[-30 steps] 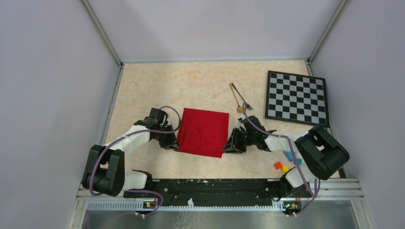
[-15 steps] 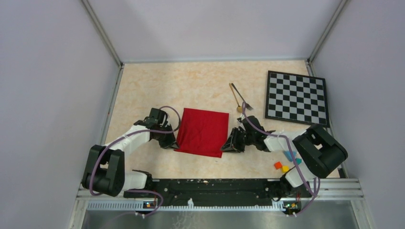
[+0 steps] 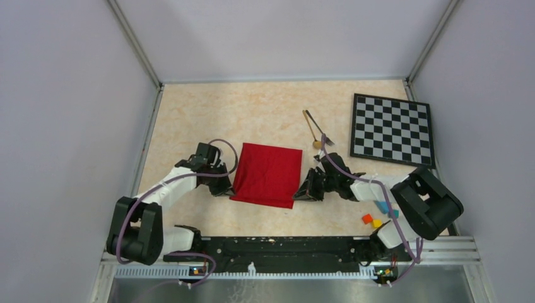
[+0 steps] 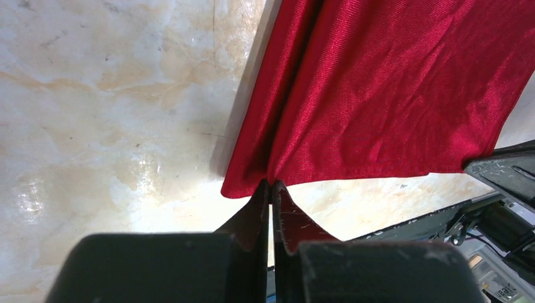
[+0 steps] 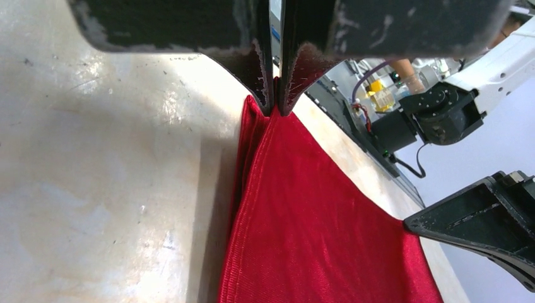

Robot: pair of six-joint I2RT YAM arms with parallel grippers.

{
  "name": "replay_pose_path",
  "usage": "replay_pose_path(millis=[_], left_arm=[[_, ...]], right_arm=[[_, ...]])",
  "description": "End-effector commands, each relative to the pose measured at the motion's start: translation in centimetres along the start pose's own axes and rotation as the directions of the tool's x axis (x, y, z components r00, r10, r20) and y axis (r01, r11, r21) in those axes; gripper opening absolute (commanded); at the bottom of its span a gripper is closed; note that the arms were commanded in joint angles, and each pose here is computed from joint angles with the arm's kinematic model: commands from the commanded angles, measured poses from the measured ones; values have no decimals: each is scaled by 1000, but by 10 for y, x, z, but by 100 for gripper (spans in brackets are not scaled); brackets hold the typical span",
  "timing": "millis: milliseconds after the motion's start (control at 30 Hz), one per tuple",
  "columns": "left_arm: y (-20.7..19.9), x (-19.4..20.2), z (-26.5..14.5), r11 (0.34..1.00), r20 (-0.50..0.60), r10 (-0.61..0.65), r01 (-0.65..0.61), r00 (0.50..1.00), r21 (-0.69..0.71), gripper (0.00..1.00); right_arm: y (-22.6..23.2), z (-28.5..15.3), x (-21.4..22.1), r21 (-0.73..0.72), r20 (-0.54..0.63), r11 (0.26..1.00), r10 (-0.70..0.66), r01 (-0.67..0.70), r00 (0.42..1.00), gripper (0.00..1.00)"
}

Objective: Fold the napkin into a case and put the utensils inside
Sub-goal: Pick up the square-folded napkin from the center of the board, then fold the square-folded napkin at the center of the board.

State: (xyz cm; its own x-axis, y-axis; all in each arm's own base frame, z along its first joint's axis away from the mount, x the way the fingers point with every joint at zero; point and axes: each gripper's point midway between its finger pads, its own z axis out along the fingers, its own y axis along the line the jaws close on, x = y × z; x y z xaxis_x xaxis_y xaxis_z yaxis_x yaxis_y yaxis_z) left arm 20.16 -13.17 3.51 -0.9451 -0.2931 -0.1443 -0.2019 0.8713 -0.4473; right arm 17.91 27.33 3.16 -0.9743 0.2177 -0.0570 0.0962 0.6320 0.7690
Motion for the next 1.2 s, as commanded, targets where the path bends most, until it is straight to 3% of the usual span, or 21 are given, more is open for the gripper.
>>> replay_pose_path(millis=[0, 767, 1167], left_arm=[[-7, -8, -12, 1000, 51, 3, -3, 999, 9, 3], [-3, -12, -44, 995, 128, -67, 75, 990, -66, 0], [20, -1, -30, 975, 95, -138, 152, 986, -163, 0]], right_arm=[[18, -9, 3, -40, -1, 999, -28, 28, 1000, 0], [58, -16, 20, -71, -24, 994, -81, 80, 996, 0], [49, -1, 31, -57, -58, 995, -82, 78, 995, 0]])
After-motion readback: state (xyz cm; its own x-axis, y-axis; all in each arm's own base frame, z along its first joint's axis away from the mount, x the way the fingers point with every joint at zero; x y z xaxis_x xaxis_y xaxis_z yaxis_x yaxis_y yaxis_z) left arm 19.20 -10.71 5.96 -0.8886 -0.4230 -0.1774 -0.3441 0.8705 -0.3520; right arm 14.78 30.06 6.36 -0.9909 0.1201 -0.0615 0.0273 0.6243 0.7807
